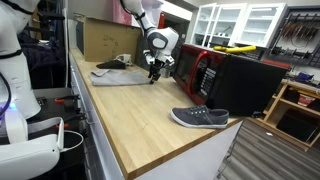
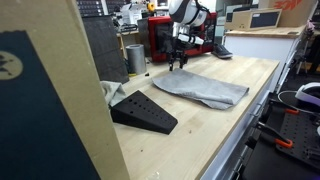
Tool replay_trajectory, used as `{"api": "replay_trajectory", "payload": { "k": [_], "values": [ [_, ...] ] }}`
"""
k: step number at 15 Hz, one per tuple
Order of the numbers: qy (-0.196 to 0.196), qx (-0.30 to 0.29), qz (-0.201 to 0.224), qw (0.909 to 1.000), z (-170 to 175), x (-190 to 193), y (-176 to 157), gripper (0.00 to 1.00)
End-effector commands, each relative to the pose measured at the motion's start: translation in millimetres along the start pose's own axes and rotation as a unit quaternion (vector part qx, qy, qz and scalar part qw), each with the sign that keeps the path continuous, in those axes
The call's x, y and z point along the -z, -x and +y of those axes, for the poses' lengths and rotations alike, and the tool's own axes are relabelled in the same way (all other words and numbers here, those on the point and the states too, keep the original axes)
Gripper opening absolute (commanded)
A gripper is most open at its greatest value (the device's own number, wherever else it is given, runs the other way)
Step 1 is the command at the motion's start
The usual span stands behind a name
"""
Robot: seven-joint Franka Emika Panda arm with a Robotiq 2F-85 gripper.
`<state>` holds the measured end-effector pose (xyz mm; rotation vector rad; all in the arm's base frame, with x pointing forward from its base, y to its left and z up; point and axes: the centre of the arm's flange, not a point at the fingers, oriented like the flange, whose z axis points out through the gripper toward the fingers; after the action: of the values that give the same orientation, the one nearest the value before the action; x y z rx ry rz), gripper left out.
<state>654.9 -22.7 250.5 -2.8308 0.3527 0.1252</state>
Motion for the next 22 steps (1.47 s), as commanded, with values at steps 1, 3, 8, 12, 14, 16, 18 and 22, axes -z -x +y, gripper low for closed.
{"api": "replay_trajectory", "payload": {
  "k": [1, 3, 8, 12, 14, 16, 18, 22],
  "values": [
    [-0.02, 0.007, -0.029, 0.9993, 1.5, -12.0, -13.7, 0.38],
    [-0.021, 0.009, -0.037, 0.9991, 5.8, -13.1, -13.8, 0.23],
    [-0.032, 0.016, -0.026, 0.999, 13.5, 13.0, -7.0, 0.0],
    [-0.024, 0.011, -0.003, 0.9997, 41.6, 34.5, -6.9, 0.03],
    [-0.021, 0.003, 0.009, 0.9997, 57.8, 47.7, -7.0, 0.03],
    [-0.014, -0.002, 0.024, 0.9996, 72.0, 60.4, -6.6, 0.03],
    [-0.006, -0.005, 0.042, 0.9991, 81.5, 76.4, -3.3, 0.03],
    [0.017, 0.009, 0.081, 0.9965, 79.7, 102.4, 8.5, 0.03]
  ]
}}
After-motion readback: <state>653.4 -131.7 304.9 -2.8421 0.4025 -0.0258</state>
